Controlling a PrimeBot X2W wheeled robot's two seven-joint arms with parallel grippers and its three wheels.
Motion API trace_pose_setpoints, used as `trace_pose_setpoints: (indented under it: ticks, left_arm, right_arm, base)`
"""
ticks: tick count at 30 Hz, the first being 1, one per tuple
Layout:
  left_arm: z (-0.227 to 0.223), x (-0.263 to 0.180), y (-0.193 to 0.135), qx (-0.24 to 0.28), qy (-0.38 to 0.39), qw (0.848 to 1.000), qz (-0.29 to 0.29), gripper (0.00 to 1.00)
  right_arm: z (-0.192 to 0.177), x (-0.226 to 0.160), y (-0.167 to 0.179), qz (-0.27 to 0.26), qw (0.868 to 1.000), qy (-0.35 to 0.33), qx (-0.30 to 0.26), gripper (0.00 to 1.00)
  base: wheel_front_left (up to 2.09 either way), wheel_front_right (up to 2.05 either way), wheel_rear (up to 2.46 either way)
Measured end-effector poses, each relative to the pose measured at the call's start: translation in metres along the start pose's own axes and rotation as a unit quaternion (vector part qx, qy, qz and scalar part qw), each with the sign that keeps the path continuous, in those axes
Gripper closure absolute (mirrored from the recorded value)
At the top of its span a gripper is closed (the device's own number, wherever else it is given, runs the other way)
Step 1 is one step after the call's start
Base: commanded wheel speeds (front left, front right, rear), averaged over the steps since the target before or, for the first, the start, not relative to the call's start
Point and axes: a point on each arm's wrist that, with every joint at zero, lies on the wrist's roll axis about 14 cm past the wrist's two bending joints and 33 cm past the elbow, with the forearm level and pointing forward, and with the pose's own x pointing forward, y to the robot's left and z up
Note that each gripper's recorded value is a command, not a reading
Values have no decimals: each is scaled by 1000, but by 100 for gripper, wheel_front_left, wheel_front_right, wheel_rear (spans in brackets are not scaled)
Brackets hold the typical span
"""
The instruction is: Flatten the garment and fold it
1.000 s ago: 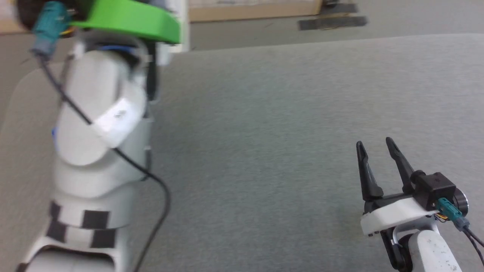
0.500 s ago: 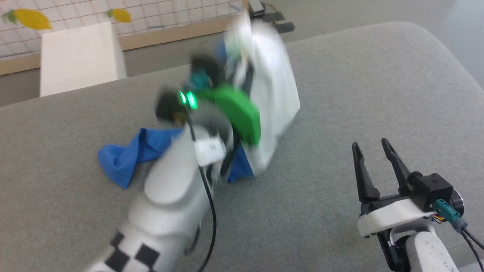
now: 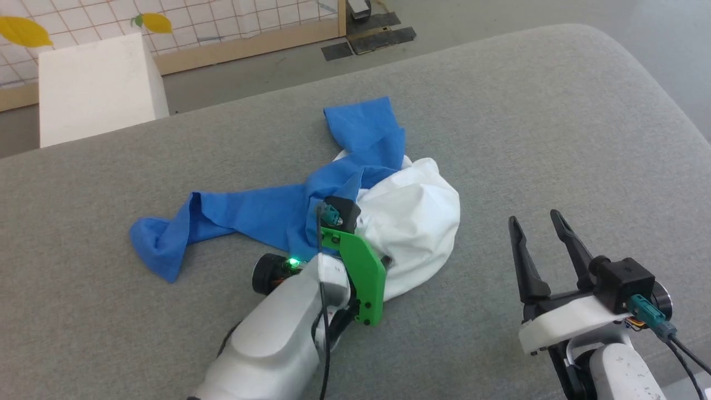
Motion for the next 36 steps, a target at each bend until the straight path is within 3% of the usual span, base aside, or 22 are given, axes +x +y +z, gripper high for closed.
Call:
trace_pose_setpoints:
  ticks: [4, 8, 17, 26, 36]
  left_arm:
    - [53, -21, 19, -14, -168, 985, 26, 0]
    - [106, -69, 55, 25, -344, 934, 91, 0]
    - [116, -163, 119, 47, -454, 865, 211, 0]
    - [56, -200, 156, 34, -425, 857, 289, 0]
    - [20, -220, 163, 0, -413, 852, 322, 0]
  right_arm:
    - [2, 3, 6, 9, 1000, -4, 2, 0]
    - [6, 6, 12, 19, 1000, -8, 3, 0]
    - [9, 18, 28, 43, 999, -14, 5, 0]
    - [6, 27, 44, 65, 998, -11, 9, 0]
    - [8, 33, 64, 94, 996, -10, 3, 0]
  base:
    - [0, 0, 0]
    - [0, 0, 0]
    - [0, 0, 0]
    - [0, 0, 0]
    - [0, 0, 0]
